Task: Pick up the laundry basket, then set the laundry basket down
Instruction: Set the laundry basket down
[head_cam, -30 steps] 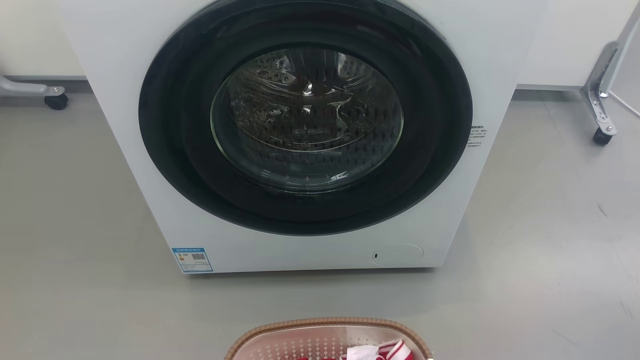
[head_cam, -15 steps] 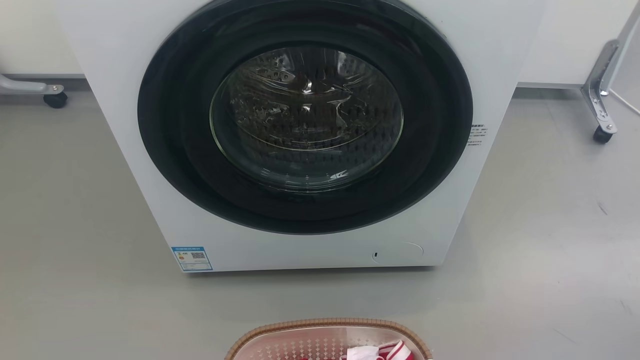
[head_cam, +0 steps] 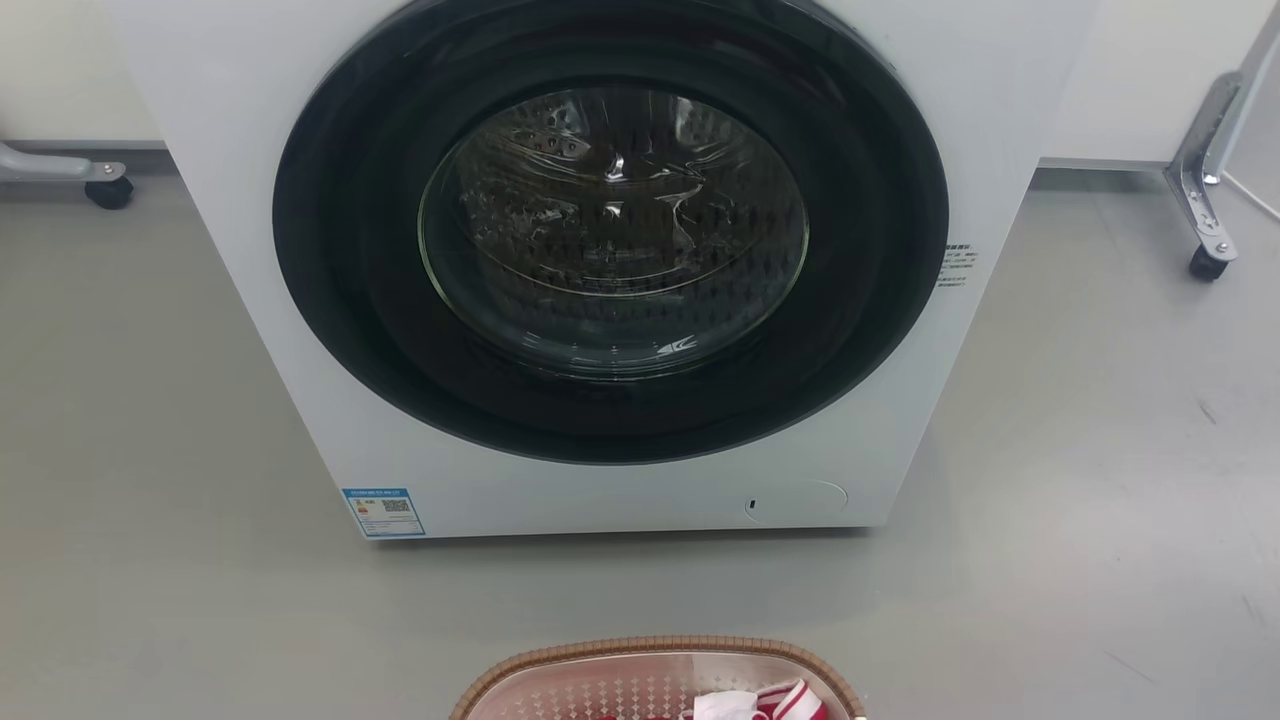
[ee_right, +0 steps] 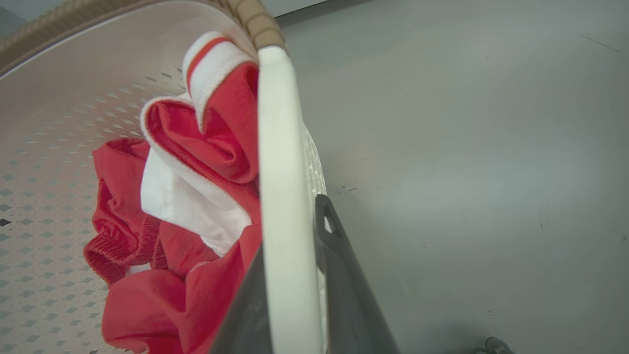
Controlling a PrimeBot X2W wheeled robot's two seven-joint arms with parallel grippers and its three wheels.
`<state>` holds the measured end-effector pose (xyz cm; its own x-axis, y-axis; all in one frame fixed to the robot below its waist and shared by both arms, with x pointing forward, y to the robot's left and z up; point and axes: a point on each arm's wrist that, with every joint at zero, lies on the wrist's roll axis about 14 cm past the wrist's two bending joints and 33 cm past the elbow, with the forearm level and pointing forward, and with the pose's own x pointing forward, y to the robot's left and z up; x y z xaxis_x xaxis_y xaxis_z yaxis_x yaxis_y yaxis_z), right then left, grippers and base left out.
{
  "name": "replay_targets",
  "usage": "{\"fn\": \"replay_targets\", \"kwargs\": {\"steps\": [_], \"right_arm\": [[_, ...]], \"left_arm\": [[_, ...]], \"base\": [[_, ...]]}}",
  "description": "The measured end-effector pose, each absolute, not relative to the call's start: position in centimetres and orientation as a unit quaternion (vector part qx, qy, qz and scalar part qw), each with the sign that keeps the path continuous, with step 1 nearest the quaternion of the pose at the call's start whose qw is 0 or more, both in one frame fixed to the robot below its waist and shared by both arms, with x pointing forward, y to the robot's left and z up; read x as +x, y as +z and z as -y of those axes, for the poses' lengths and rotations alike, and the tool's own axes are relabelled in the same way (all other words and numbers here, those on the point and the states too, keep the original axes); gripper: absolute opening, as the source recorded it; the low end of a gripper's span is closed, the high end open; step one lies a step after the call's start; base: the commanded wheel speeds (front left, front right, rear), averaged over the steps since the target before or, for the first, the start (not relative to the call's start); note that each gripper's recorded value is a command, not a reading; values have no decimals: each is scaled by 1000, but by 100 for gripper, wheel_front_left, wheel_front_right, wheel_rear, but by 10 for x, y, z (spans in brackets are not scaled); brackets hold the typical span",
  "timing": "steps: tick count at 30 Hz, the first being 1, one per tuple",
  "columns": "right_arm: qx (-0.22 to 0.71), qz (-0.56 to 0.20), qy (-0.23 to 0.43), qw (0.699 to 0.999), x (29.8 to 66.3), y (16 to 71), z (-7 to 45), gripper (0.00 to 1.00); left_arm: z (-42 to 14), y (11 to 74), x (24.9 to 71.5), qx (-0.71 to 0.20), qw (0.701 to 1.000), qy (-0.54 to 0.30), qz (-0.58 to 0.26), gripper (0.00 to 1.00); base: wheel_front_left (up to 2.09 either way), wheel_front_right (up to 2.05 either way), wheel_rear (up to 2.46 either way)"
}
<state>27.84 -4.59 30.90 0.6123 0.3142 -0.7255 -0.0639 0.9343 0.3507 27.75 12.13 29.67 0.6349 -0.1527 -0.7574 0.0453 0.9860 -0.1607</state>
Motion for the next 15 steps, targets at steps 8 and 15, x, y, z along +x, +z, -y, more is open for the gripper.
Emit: {"fn": "replay_targets", "kwargs": {"steps": [8, 15], "right_arm": [[146, -429, 108, 885, 283, 308, 45, 0], [143, -413, 107, 893, 312, 312, 46, 0]], "left_arm": [[-122, 292, 276, -63, 899, -51, -431, 0], [-123, 293, 297, -61, 902, -48, -424, 0]], "base": [[0, 0, 0], [0, 0, 0]]}}
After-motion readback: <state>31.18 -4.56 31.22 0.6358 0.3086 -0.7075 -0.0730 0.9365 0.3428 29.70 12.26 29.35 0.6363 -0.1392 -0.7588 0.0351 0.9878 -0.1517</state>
